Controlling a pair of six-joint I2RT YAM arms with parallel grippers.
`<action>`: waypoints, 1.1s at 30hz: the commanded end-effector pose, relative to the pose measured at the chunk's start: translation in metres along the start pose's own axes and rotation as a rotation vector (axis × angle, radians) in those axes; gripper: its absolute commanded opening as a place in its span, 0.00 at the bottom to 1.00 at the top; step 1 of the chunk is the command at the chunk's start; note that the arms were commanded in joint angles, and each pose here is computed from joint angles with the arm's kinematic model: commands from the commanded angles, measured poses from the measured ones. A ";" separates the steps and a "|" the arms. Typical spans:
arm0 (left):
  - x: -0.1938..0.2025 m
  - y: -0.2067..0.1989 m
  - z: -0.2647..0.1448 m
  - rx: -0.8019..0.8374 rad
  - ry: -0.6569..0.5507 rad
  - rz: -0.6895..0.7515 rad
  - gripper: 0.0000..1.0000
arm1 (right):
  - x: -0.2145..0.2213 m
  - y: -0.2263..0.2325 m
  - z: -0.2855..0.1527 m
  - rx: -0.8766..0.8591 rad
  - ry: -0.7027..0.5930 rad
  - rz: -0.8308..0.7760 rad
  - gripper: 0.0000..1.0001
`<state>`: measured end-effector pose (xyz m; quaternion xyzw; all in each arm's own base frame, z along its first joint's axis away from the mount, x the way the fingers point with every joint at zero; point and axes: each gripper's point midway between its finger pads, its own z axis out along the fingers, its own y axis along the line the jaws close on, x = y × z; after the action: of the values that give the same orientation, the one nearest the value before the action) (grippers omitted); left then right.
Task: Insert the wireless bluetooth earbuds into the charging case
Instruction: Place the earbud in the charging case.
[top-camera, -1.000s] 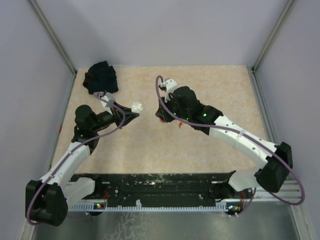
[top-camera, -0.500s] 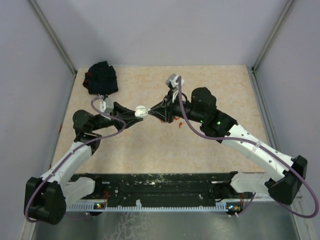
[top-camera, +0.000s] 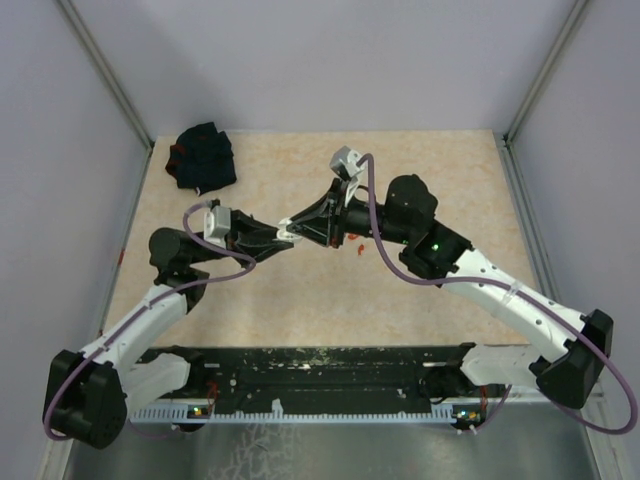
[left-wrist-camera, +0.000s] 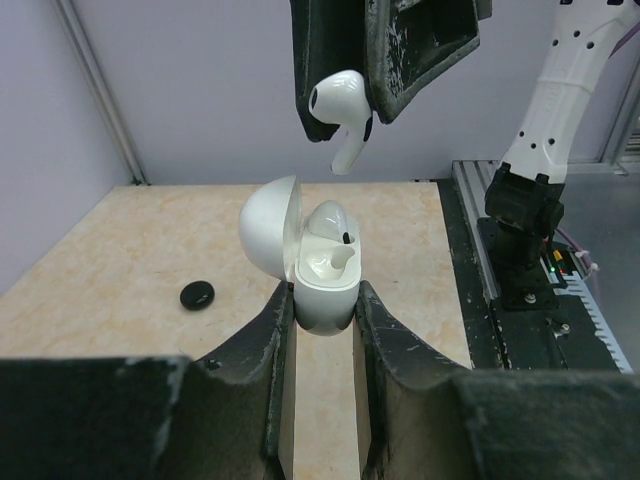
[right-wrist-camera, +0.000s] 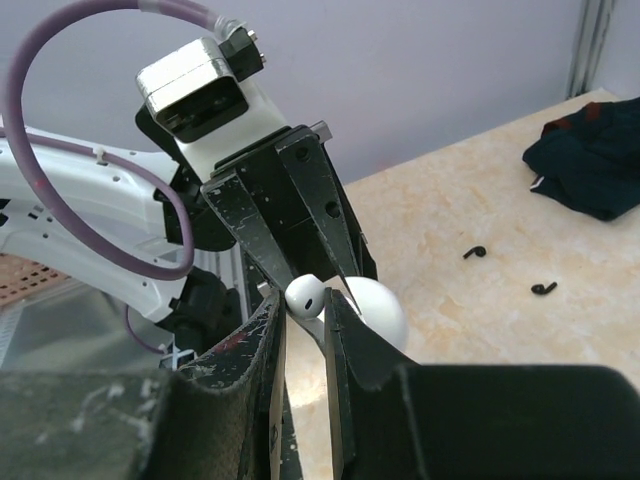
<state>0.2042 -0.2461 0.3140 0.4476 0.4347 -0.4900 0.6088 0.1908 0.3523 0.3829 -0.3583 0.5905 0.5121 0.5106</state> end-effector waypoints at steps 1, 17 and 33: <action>-0.009 -0.004 0.003 0.018 -0.040 0.038 0.00 | -0.010 0.014 0.007 -0.073 -0.033 -0.015 0.16; -0.011 -0.006 0.003 0.012 -0.080 0.029 0.00 | 0.006 0.008 0.013 -0.059 0.010 0.012 0.16; -0.015 -0.006 0.003 0.007 -0.100 0.033 0.00 | 0.016 0.005 0.016 -0.051 0.042 0.029 0.16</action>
<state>0.2008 -0.2472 0.3194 0.4275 0.4171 -0.5056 0.6226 0.1891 0.3674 0.3626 -0.3694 0.6029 0.5226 0.4764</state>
